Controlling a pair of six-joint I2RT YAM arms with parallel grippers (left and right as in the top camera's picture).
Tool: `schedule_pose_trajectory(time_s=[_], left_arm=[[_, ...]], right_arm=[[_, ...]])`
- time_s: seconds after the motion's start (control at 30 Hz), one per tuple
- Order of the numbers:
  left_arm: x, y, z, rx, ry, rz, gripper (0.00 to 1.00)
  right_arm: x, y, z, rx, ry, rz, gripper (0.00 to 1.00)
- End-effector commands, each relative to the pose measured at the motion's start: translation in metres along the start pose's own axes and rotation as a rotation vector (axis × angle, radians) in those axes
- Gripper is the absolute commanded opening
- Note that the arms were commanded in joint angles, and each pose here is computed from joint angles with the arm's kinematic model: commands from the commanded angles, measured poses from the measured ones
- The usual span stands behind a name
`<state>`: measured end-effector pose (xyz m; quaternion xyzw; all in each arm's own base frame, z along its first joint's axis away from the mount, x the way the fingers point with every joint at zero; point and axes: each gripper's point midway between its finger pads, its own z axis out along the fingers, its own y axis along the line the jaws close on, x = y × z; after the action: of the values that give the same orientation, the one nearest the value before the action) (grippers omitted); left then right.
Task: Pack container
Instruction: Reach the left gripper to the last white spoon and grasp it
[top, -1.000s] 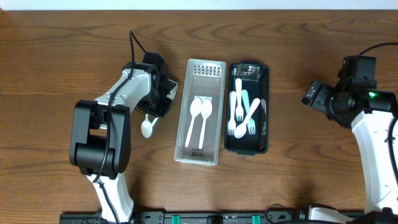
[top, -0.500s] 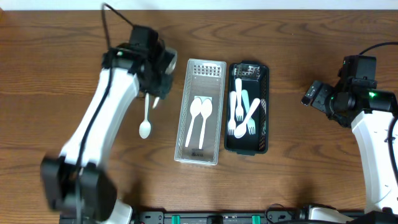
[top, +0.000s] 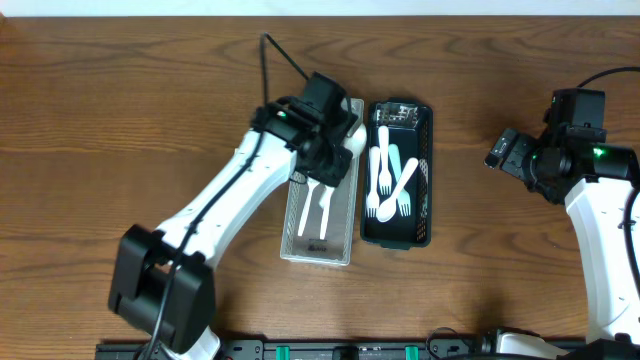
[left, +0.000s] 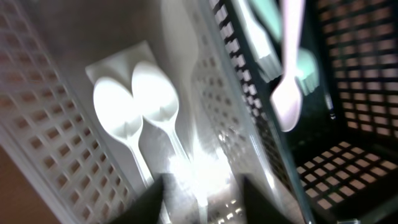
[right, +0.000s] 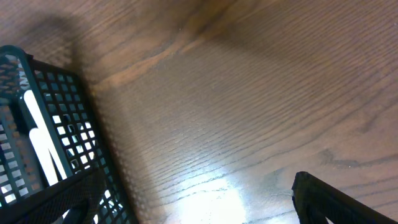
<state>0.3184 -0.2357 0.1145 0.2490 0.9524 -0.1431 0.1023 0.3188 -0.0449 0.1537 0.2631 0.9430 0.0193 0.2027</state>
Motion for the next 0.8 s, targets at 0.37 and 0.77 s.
schedule_pose_trajectory(time_s=[0.37,0.77], left_arm=[[0.0,0.158,-0.097,-0.367,-0.168,-0.282,0.96],[0.047,0.233,-0.032,-0.362,0.076,-0.365,0.82]], right_arm=[[-0.001,-0.002,0.0,0.008,-0.004,0.009,0.99],[-0.001,-0.002,0.0,0.011,-0.005,0.001,0.99]])
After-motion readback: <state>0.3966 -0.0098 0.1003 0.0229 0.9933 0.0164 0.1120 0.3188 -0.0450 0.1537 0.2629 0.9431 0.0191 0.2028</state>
